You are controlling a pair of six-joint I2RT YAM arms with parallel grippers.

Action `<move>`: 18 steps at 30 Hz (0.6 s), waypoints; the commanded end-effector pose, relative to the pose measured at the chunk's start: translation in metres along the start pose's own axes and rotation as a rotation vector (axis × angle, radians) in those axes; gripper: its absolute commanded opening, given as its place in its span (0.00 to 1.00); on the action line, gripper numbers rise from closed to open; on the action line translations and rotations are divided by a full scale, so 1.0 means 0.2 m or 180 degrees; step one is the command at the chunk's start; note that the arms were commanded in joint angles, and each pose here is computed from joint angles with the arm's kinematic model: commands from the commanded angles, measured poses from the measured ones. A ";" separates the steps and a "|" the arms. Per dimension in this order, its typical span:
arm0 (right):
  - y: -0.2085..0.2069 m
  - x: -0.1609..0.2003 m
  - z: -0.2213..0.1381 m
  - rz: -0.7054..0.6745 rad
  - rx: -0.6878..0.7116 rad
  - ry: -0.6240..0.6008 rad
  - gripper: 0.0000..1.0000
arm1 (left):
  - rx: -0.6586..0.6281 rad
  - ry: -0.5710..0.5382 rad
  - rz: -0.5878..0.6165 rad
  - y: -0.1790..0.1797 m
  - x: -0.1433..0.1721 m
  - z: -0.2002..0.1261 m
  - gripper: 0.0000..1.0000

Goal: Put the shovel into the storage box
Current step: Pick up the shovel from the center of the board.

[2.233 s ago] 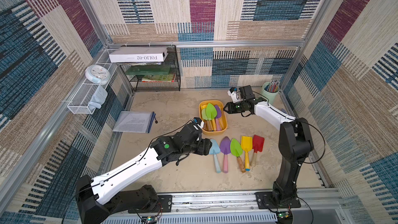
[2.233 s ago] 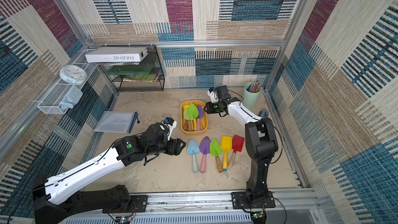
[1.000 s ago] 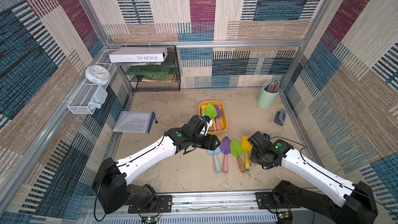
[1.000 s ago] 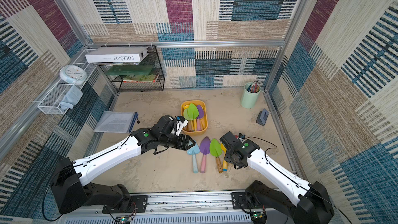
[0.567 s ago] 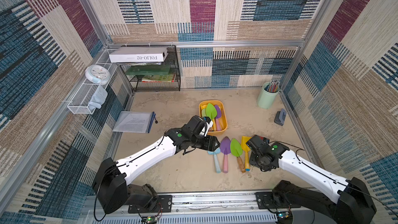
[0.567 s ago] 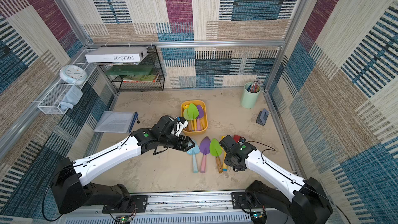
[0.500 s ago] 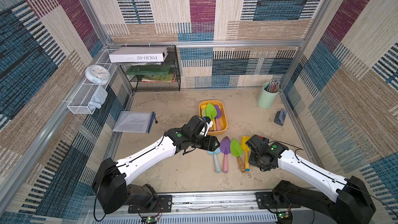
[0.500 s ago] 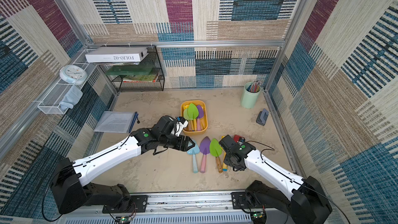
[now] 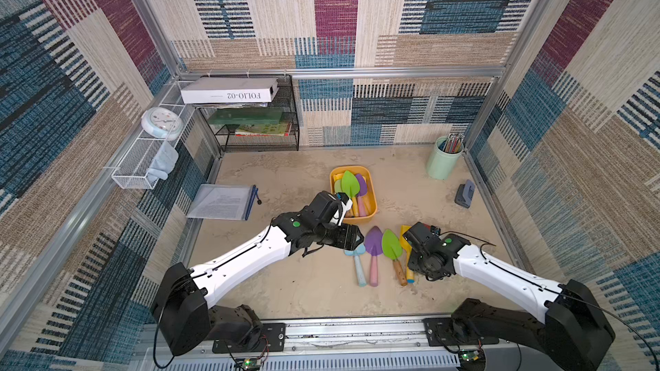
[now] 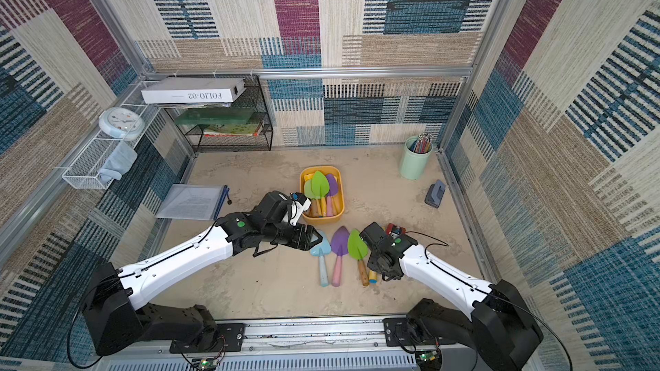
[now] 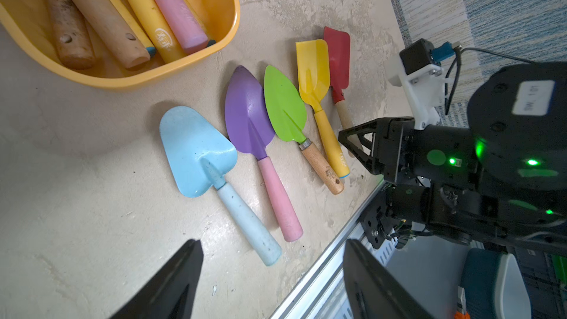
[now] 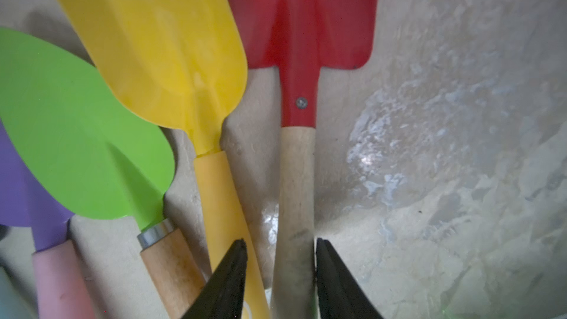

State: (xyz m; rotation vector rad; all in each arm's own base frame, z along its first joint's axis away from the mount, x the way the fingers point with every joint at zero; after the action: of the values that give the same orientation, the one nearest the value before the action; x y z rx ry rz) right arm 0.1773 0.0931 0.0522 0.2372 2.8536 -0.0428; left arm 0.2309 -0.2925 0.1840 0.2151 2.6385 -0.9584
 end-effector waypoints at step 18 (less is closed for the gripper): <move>-0.08 -0.07 -0.05 0.0076 0.0265 -0.0298 0.00 | 0.0054 0.0025 0.0008 -0.01 0.01 0.00 0.76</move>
State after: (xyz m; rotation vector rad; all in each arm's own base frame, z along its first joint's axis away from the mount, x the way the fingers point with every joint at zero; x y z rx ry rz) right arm 0.1827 0.0855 0.0558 0.2512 2.8042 -0.0926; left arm 0.2301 -0.2916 0.1844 0.2140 2.6378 -0.9588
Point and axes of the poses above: each gripper's point midway between its finger pads, its own z axis out along the fingers, its own y axis along the line the jaws close on, x = y × z, the point moved 1 cm from there along -z, back along the fingers, and after that the axes turned 12 degrees about -z, right-handed, at the moved point
